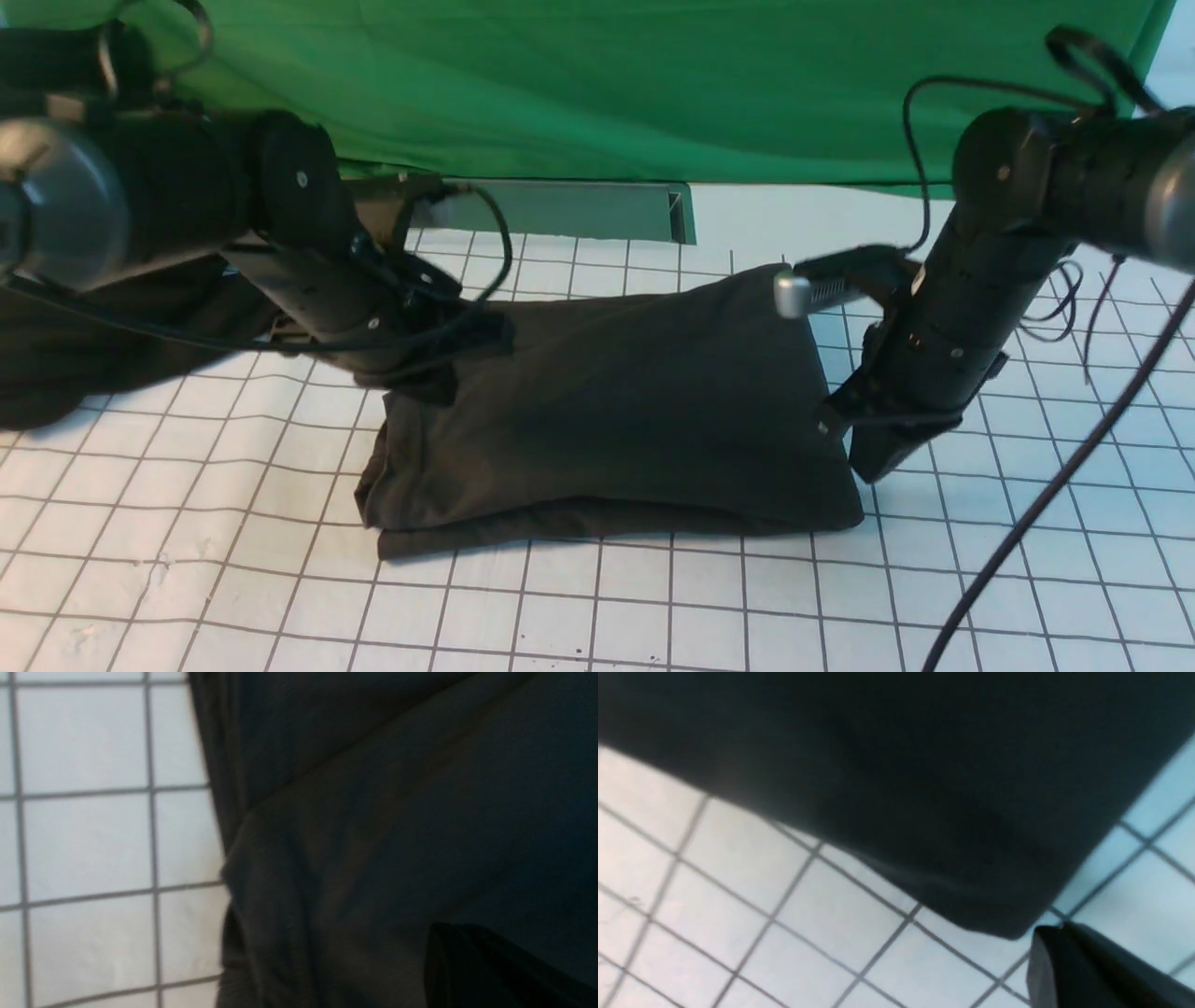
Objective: Fold a long-sleeved shirt over a white checkered tablecloth.
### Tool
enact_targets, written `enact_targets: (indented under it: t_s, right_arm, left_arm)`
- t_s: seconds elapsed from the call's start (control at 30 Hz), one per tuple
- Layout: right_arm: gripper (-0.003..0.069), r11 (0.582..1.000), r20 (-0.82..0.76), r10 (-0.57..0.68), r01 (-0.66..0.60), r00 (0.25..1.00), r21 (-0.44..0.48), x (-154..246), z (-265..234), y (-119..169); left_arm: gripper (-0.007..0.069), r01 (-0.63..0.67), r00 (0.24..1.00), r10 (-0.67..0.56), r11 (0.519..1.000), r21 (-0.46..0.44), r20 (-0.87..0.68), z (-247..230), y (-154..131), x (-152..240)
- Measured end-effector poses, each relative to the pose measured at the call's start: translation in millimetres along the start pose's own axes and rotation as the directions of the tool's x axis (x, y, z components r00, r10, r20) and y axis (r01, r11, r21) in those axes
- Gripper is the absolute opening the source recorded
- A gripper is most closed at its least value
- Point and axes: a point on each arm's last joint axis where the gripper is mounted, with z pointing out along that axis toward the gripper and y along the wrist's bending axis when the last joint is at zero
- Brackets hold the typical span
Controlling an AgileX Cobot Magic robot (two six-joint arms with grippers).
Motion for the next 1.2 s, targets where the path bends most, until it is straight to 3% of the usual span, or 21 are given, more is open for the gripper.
enact_targets:
  t_s: [0.17, 0.33, 0.43, 0.63, 0.67, 0.7, 0.73, 0.83, 0.87, 0.9, 0.97, 1.0, 1.03, 1.1, 1.2]
  right_arm:
    - [-0.0006, 1.0, 0.108, -0.009, 0.007, 0.994, 0.016, -4, -15, 2]
    - [-0.0006, 1.0, 0.119, -0.016, 0.014, 0.993, 0.021, -4, -18, 1]
    - [-0.0006, 0.999, 0.128, -0.025, 0.022, 0.991, 0.024, -1, -27, 2]
    - [-0.0006, 0.998, 0.281, -0.036, 0.021, 0.959, 0.056, 21, -101, 8]
    - [-0.0006, 0.996, 0.402, -0.054, 0.022, 0.914, 0.084, 38, -139, 14]
    - [-0.0006, 0.996, 0.405, -0.053, 0.021, 0.913, 0.085, 37, -140, 13]
    - [-0.0006, 0.994, 0.476, -0.071, 0.022, 0.877, 0.107, 49, -163, 18]
    - [-0.0006, 0.982, 0.751, -0.153, 0.01, 0.642, 0.191, 101, -246, 42]
    - [-0.0006, 0.98, 0.772, -0.16, 0.008, 0.616, 0.197, 107, -253, 44]
    - [-0.0006, 0.974, 0.854, -0.192, -0.011, 0.483, 0.225, 133, -276, 53]
    - [-0.0006, 0.967, 0.925, -0.227, -0.041, 0.305, 0.251, 173, -300, 63]
    - [-0.0006, 0.965, 0.94, -0.235, -0.054, 0.247, 0.255, 190, -302, 66]
    - [-0.0006, 0.962, 0.958, -0.252, -0.075, 0.138, 0.264, 213, -308, 70]
    - [-0.0006, 0.958, 0.964, -0.267, -0.103, 0.017, 0.267, 245, -303, 74]
    - [-0.0006, 0.954, 0.954, -0.279, -0.147, -0.108, 0.262, 283, -278, 73]
  left_arm:
    - [-0.0003, -0.058, 0.996, 0.05, 0.993, 0.105, 0.077, 2, -31, 0]
    - [-0.0003, -0.125, 0.988, 0.136, 0.984, 0.13, -0.077, 53, -56, 25]
    - [-0.0003, -0.12, 0.978, 0.138, 0.986, 0.119, -0.155, 79, -55, 36]
    - [-0.0003, -0.129, 0.977, 0.148, 0.983, 0.127, -0.156, 69, -57, 34]
    - [-0.0003, -0.155, 0.976, 0.172, 0.98, 0.128, -0.137, 52, -58, 32]
    - [-0.0003, -0.16, 0.976, 0.176, 0.979, 0.13, -0.125, 46, -58, 31]
    - [-0.0003, -0.17, 0.977, 0.185, 0.976, 0.135, -0.104, 33, -60, 29]
    - [-0.0003, -0.23, 0.971, 0.216, 0.959, 0.166, 0.099, -55, -67, 19]
    - [-0.0003, -0.231, 0.971, 0.217, 0.959, 0.166, 0.097, -60, -67, 19]
    - [-0.0003, -0.26, 0.952, 0.222, 0.95, 0.175, 0.209, -102, -67, 21]
    - [-0.0003, -0.273, 0.926, 0.206, 0.944, 0.186, 0.316, -148, -66, 29]
    - [-0.0003, -0.28, 0.912, 0.198, 0.941, 0.189, 0.36, -166, -64, 35]
    - [-0.0003, -0.279, 0.893, 0.179, 0.94, 0.196, 0.414, -189, -60, 45]
    - [-0.0003, -0.287, 0.855, 0.161, 0.938, 0.192, 0.492, -219, -51, 66]
    - [-0.0003, -0.294, 0.812, 0.143, 0.938, 0.184, 0.566, -242, -38, 95]
